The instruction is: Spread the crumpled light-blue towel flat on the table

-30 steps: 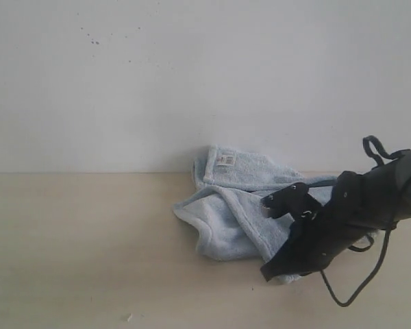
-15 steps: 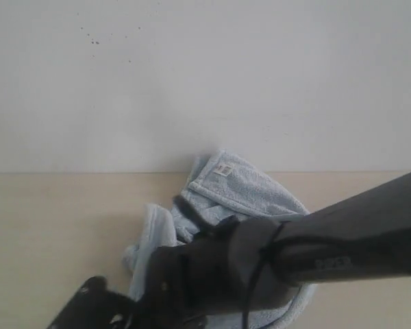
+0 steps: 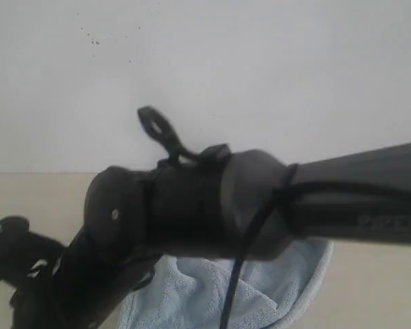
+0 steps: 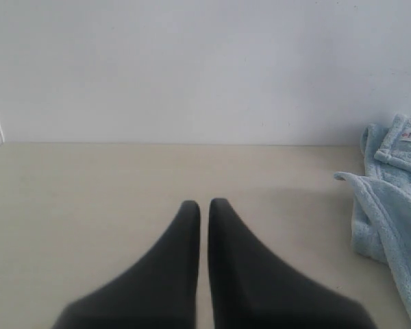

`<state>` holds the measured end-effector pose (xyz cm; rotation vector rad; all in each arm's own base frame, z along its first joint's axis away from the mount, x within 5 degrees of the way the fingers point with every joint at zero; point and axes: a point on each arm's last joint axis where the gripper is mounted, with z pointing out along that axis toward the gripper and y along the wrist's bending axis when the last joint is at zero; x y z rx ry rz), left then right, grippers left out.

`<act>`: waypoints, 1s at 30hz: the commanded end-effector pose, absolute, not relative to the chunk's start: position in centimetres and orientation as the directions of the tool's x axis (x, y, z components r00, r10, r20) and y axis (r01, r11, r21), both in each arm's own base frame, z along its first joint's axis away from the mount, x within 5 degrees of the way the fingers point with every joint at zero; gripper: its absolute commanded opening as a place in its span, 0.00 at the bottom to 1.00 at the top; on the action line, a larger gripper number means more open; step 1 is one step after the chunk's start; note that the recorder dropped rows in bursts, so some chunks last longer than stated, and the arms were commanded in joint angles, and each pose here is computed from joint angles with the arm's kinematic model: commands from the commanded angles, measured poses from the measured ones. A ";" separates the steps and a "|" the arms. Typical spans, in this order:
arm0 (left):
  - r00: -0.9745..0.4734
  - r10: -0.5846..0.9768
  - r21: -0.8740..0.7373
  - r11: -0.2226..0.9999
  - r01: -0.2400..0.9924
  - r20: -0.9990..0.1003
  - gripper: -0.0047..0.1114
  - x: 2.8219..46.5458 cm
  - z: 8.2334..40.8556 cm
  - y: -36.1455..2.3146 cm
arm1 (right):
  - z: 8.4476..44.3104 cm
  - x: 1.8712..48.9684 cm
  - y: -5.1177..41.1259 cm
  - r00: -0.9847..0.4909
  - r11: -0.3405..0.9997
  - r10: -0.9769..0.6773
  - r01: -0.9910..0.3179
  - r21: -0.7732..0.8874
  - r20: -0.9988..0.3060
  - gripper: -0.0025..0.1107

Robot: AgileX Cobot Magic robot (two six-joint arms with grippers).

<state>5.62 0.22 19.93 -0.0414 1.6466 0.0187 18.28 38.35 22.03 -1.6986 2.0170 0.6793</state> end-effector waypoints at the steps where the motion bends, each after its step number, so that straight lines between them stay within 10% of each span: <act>1: -0.068 -0.018 -0.015 0.999 -0.041 -0.998 0.08 5.6 19.9 0.2 | 23.0 21.6 35.2 -0.269 0.257 -0.792 -0.961 0.101 -0.548 0.02; 10: -0.068 -0.018 -0.015 0.999 -0.041 -0.998 0.08 5.6 19.9 0.2 | 20.8 29.7 21.2 -0.588 0.613 -0.669 -0.783 0.111 -0.455 0.02; 30: -0.068 -0.018 -0.015 0.999 -0.041 -0.998 0.08 5.6 19.9 0.2 | 29.3 20.1 14.4 -0.513 0.711 -0.383 -0.695 0.110 -0.768 0.02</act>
